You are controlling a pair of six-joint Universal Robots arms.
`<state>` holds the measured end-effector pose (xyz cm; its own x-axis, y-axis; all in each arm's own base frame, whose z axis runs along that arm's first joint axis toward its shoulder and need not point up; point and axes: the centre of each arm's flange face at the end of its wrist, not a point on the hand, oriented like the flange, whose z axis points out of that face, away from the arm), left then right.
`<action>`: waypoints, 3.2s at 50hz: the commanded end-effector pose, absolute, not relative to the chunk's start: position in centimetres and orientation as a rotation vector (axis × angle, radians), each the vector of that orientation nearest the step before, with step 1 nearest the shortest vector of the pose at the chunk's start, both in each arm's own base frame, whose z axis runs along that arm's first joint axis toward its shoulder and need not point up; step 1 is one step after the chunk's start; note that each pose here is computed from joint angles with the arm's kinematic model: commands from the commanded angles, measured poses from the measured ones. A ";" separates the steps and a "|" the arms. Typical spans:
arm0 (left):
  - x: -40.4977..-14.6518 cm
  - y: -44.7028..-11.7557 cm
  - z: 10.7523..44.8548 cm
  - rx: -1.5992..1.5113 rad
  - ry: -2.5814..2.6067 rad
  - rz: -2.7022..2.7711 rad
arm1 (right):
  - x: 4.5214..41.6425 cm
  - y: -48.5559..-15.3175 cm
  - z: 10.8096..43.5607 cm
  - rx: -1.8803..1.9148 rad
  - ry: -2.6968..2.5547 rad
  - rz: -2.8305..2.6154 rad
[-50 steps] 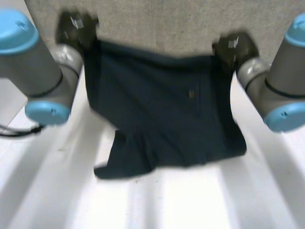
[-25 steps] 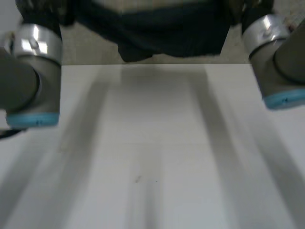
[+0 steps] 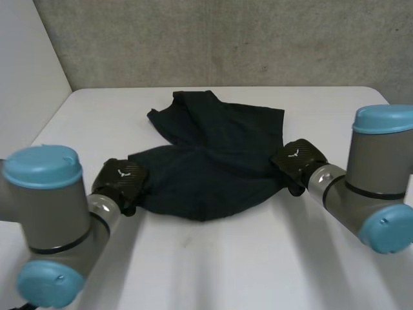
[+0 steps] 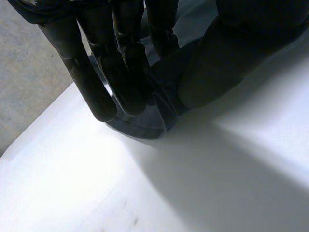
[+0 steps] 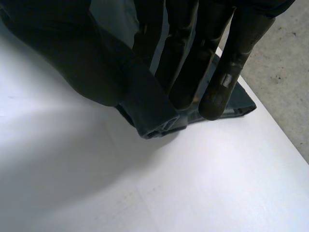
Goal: Fold the shorts.
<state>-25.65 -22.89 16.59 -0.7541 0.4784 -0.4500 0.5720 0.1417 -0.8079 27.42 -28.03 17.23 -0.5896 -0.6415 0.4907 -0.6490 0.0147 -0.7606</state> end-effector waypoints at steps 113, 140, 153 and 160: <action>-28.5 -24.8 19.1 0.877 2.344 -2.179 | 17.9 -33.9 18.4 0.747 -2.336 1.858; -26.8 -26.1 19.9 0.785 2.322 -2.182 | 40.2 -25.0 17.9 2.185 -1.808 2.171; -26.7 -27.0 21.2 0.754 2.274 -2.238 | 40.3 -25.7 21.0 1.890 -2.004 2.229; -29.3 -27.3 25.1 0.776 2.139 -2.442 | 36.8 -25.9 28.4 1.458 -2.344 2.491</action>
<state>-27.28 -27.28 22.20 -0.8843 0.4131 -0.2175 0.2072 -0.0702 -0.9758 39.86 -25.45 22.62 -0.4122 -0.8415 0.3492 -0.2780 -0.2488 -0.9278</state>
